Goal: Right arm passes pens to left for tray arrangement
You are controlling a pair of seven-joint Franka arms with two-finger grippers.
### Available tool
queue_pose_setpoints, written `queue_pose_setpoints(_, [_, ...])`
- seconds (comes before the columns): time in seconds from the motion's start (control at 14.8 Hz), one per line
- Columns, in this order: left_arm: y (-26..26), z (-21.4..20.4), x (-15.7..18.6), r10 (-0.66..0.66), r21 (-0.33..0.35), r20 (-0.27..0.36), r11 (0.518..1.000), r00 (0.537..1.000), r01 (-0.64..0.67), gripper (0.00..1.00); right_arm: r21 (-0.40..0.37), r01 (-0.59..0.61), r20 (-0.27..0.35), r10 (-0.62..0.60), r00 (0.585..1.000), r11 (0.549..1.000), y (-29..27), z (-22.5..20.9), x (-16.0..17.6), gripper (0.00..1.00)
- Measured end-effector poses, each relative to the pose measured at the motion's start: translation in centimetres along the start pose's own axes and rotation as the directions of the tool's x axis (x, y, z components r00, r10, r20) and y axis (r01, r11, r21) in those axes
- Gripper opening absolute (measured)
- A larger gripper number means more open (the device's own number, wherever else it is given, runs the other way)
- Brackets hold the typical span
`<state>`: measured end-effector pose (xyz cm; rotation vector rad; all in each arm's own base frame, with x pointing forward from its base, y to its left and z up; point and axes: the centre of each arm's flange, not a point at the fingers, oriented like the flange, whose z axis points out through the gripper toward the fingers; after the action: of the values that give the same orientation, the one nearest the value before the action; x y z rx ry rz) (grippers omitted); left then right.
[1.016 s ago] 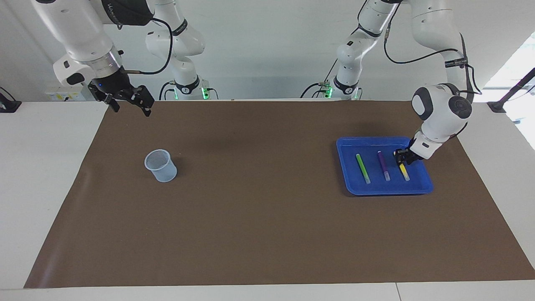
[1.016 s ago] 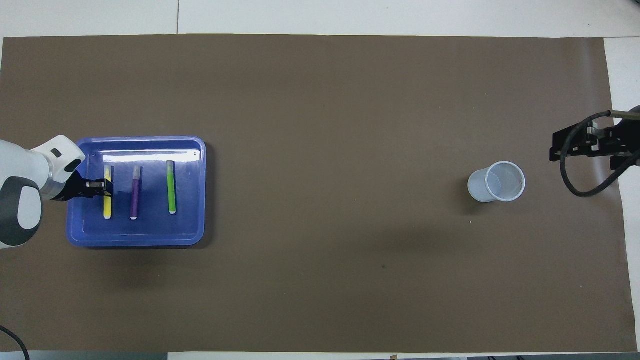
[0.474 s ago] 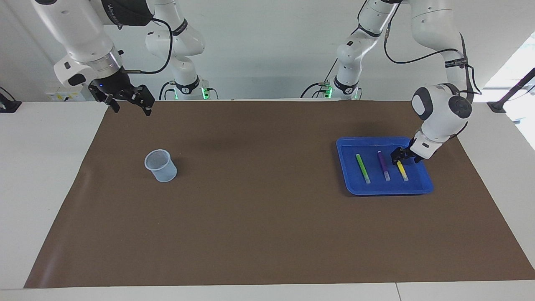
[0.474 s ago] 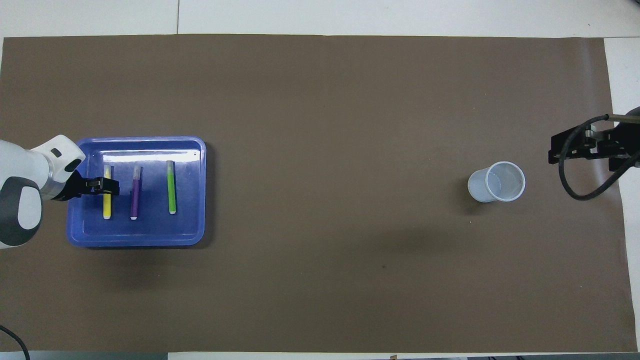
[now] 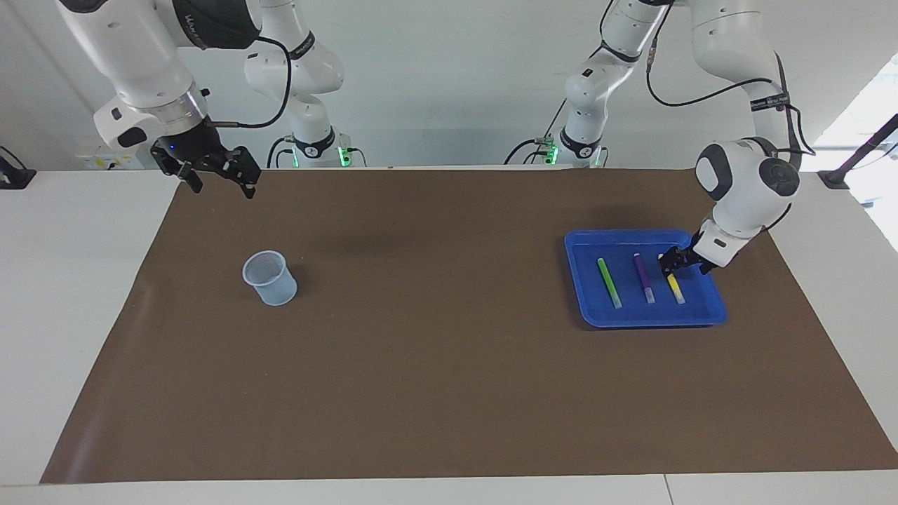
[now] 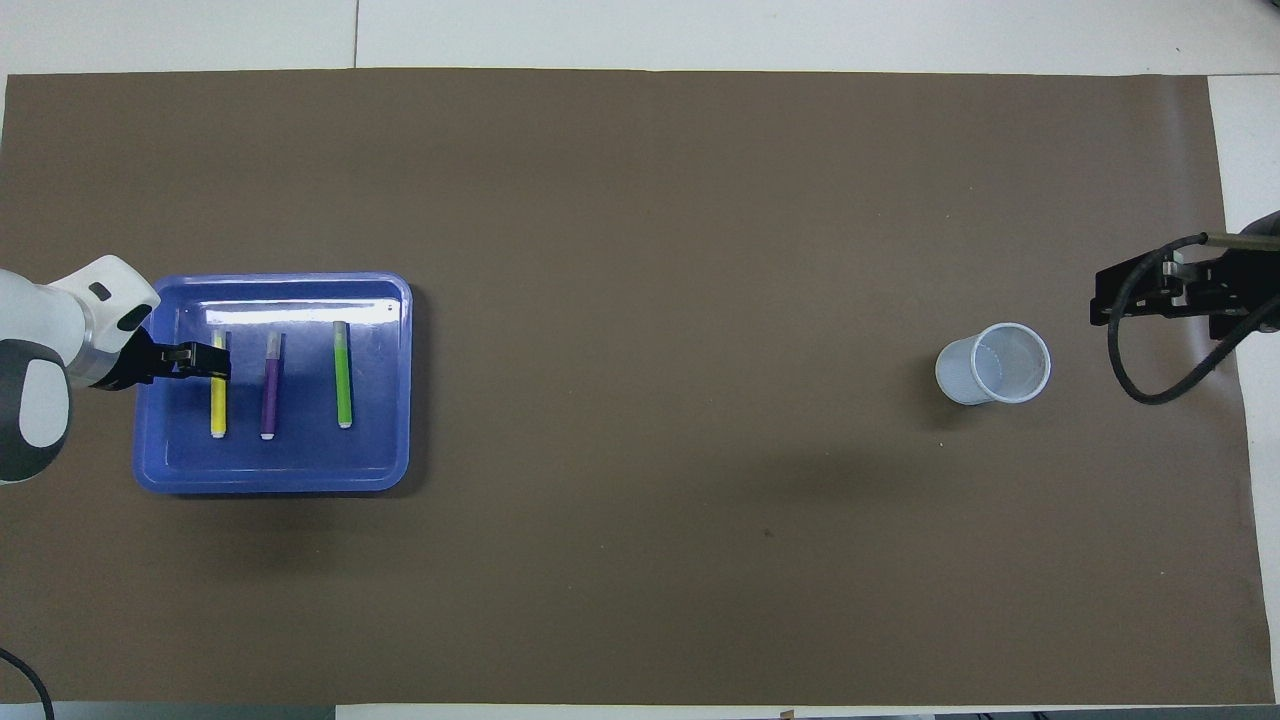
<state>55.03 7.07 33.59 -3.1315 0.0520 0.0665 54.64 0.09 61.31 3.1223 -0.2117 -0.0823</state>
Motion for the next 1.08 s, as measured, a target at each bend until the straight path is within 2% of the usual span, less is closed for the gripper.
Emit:
queue_pose_setpoints(0.27, [0.4, -0.9, 0.6, 0.009, 0.004, -0.02, 1.0, 1.0, -0.009, 1.0, 0.004, 0.03, -0.032, -0.03, 0.999, 1.0, 0.0, -0.1, 0.3, 1.0])
queue_pose_setpoints(0.81, [1.7, -1.7, 1.2, 0.032, 0.007, -0.037, 0.999, 0.999, -0.031, 1.0, 0.003, 0.064, -0.031, -0.064, 0.997, 0.998, 0.3, -0.1, 0.3, 1.0])
queue_pose_setpoints(1.08, [4.2, -1.9, 1.5, 0.077, 0.01, -0.031, 0.997, 0.997, -0.077, 1.0, 0.002, 0.067, -0.03, -0.067, 0.997, 0.998, 0.2, 0.0, 0.3, 1.0])
